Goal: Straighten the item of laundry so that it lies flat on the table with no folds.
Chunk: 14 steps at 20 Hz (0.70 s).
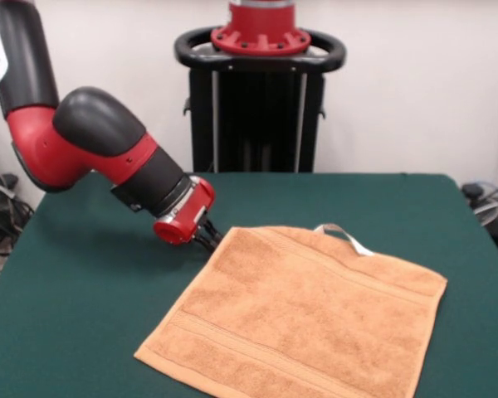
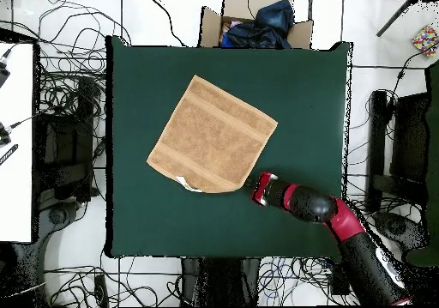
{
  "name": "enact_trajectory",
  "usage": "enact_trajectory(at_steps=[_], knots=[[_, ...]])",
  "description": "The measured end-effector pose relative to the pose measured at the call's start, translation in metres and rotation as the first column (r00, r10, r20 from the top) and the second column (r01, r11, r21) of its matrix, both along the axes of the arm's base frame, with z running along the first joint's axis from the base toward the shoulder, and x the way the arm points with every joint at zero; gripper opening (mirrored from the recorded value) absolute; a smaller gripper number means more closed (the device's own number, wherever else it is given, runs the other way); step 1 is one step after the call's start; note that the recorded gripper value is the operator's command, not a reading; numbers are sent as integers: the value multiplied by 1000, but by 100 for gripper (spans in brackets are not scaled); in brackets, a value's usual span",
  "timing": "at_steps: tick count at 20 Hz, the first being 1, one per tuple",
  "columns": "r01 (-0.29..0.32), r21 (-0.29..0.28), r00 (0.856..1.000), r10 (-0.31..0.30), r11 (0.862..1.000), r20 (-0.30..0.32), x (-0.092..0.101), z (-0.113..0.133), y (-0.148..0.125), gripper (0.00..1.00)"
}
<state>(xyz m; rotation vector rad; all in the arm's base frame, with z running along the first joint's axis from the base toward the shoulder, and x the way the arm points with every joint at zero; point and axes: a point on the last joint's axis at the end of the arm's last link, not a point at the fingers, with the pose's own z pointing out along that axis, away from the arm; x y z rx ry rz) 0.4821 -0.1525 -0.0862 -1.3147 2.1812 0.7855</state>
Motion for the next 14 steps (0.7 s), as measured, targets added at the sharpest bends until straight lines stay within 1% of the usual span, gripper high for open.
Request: enact_trajectory(at_steps=[6, 7, 11, 14], knots=[[16, 39, 999, -14, 999, -32, 4, -3, 0, 0], [24, 53, 999, -22, 998, -40, 5, -4, 0, 0], [39, 74, 998, -35, 996, -50, 6, -5, 1, 0], [50, 101, 997, -45, 994, -56, 6, -7, 7, 0]])
